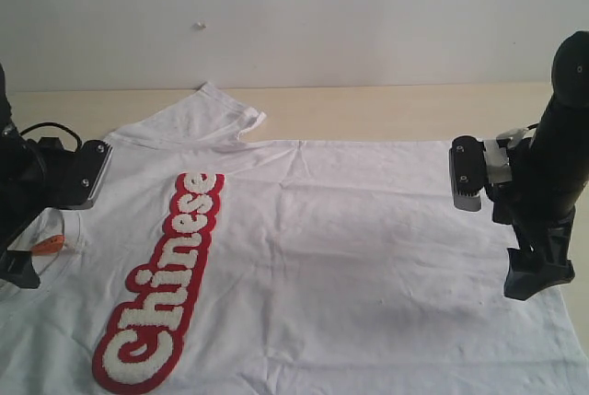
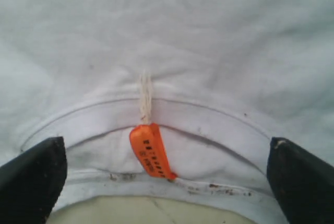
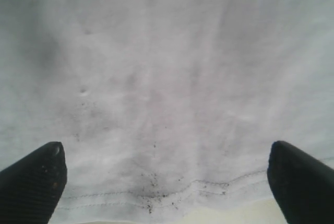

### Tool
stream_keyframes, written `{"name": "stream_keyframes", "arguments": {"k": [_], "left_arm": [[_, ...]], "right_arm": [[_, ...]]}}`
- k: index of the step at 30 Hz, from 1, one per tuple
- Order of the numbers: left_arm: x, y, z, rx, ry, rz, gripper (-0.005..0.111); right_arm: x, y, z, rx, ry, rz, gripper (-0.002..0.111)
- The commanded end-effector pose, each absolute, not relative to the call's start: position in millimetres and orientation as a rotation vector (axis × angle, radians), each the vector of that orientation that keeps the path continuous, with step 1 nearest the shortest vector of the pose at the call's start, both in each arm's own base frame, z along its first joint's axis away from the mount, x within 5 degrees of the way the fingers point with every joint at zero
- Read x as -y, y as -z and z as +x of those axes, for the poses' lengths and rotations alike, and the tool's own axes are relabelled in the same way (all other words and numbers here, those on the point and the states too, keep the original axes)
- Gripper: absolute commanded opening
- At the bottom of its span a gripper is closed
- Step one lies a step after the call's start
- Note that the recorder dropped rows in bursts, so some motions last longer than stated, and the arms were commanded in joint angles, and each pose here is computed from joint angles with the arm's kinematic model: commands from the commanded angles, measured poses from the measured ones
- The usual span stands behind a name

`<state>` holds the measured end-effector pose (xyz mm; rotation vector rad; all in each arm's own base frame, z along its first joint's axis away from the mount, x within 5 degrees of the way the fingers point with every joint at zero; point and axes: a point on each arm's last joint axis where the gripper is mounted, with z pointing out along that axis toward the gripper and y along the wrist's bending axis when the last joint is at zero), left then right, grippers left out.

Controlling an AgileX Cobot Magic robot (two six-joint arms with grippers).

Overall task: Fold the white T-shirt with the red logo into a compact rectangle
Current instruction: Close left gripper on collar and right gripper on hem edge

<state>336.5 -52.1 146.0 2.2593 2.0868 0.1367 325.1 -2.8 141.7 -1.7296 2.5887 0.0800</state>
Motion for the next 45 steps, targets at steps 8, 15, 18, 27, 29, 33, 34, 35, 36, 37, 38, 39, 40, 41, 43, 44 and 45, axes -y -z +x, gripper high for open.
{"name": "stream_keyframes", "arguments": {"k": [8, 15, 18, 27, 29, 33, 34, 35, 36, 37, 38, 39, 40, 41, 43, 44, 45], "left_arm": [[37, -134, 350, -2.111, -0.132, 2.237, 0.105], [44, -135, 354, -2.131, 0.007, 2.232, 0.105], [44, -131, 353, -2.144, 0.031, 2.245, 0.105], [46, -111, 357, -2.177, 0.055, 2.217, 0.105], [47, -107, 358, -2.204, 0.06, 2.177, 0.105], [47, -102, 358, -2.229, 0.084, 2.158, 0.105], [47, -100, 358, -2.233, 0.09, 2.164, 0.104], [47, -99, 357, -2.235, 0.094, 2.17, 0.102], [47, -99, 357, -2.236, 0.095, 2.17, 0.097], [47, -98, 357, -2.237, 0.097, 2.171, 0.091], [47, -97, 358, -2.237, 0.096, 2.171, 0.068], [47, -97, 358, -2.235, 0.093, 2.169, 0.053], [47, -97, 358, -2.241, 0.093, 2.163, 0.022], [47, -97, 358, -2.243, 0.094, 2.159, 0.005], [47, -97, 357, -2.251, 0.106, 2.16, 0.003], [47, -97, 357, -2.252, 0.108, 2.161, 0.003], [47, -97, 357, -2.252, 0.108, 2.161, 0.003]], "right_arm": [[2, -146, 327, -2.571, -0.058, -1.722, 0.105], [2, -146, 328, -2.566, -0.05, -1.718, 0.105], [2, -146, 330, -2.556, -0.034, -1.713, 0.105], [2, -146, 330, -2.556, -0.034, -1.713, 0.105], [2, -146, 330, -2.556, -0.034, -1.713, 0.105], [2, -146, 330, -2.556, -0.034, -1.713, 0.105], [2, -146, 330, -2.556, -0.034, -1.713, 0.105], [2, -146, 330, -2.556, -0.034, -1.713, 0.105], [2, -146, 330, -2.556, -0.034, -1.713, 0.105], [2, -146, 330, -2.556, -0.034, -1.713, 0.105], [2, -146, 330, -2.556, -0.034, -1.713, 0.105], [2, -146, 330, -2.556, -0.034, -1.713, 0.105], [2, -146, 330, -2.556, -0.034, -1.713, 0.105], [2, -146, 330, -2.556, -0.034, -1.713, 0.105], [2, -146, 330, -2.556, -0.034, -1.713, 0.105], [2, -145, 330, -2.559, -0.038, -1.715, 0.105], [2, -142, 330, -2.564, -0.047, -1.722, 0.105]]}}
